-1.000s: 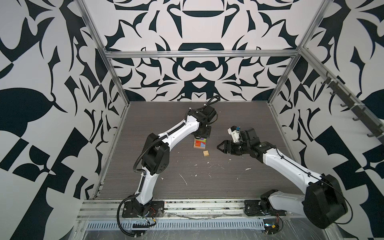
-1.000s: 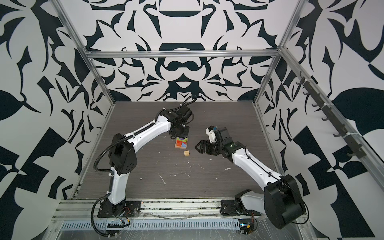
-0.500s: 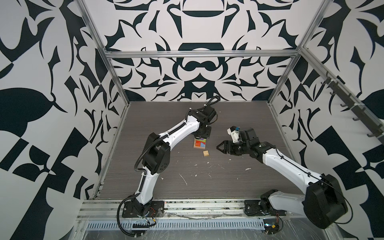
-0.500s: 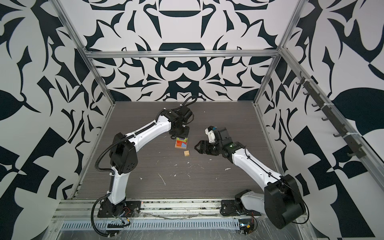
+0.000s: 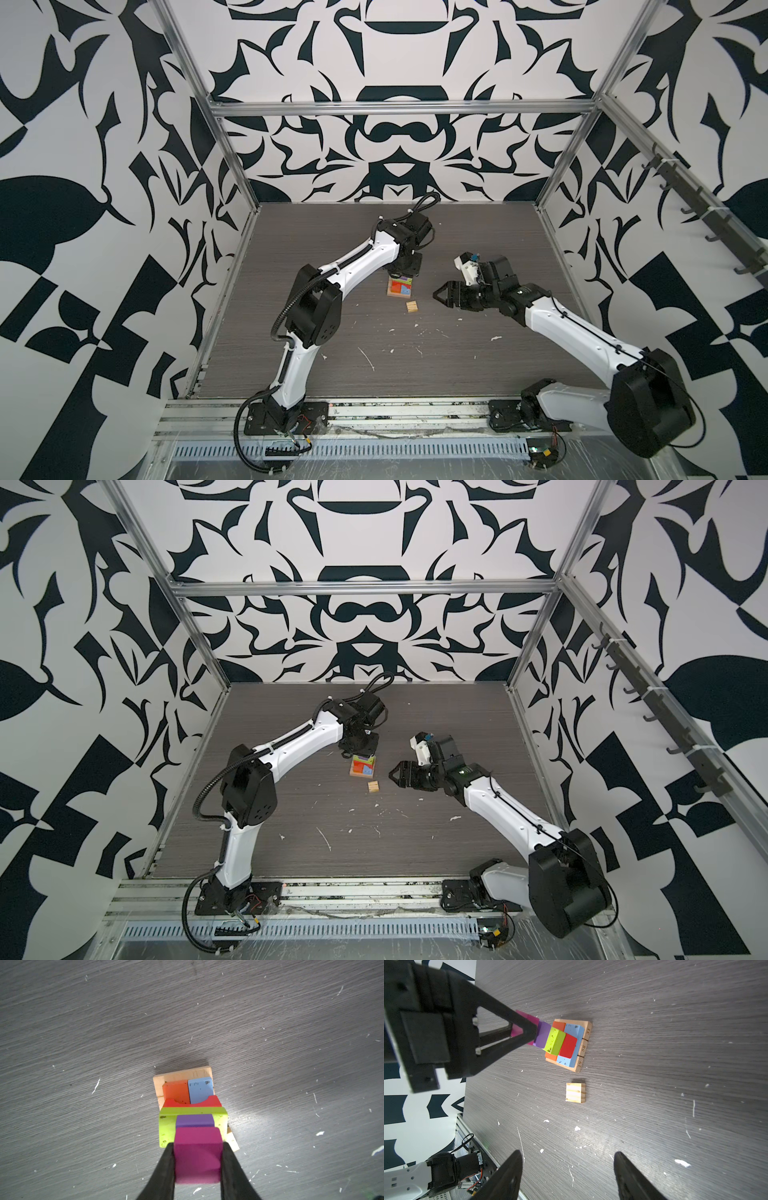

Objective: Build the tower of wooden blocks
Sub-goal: 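Lower the magenta cube onto the purple cube and open the left gripper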

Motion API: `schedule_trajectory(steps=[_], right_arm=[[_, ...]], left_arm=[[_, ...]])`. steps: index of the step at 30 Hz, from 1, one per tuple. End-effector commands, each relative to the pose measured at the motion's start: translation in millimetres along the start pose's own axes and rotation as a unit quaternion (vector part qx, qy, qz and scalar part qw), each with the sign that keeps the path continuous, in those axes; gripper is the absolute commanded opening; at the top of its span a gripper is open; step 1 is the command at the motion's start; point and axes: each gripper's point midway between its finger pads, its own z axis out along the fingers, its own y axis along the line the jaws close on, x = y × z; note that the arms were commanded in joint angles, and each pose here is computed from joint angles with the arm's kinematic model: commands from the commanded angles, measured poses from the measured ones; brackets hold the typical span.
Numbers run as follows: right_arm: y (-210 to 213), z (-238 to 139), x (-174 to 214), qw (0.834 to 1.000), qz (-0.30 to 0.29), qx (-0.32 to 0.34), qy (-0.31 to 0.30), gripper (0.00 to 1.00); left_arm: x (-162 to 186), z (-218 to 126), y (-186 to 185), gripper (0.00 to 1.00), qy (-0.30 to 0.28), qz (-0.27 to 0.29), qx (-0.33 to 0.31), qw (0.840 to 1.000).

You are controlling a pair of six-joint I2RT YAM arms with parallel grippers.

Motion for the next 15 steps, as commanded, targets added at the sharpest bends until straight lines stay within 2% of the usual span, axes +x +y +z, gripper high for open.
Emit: schedule_trajectory(steps=[1, 15], right_arm=[[5.0, -2.1, -6.9, 1.0, -0.014, -0.002, -0.012, 0.74], [3.9, -1.4, -5.6, 1.0, -0.012, -0.001, -0.009, 0.74]], left_arm=[[6.2, 10.4, 2.9, 0.27, 0.022, -0.001, -0.004, 1.0], [9.5, 14.8, 4.4, 0.29, 0.029, -0.001, -0.006, 1.0]])
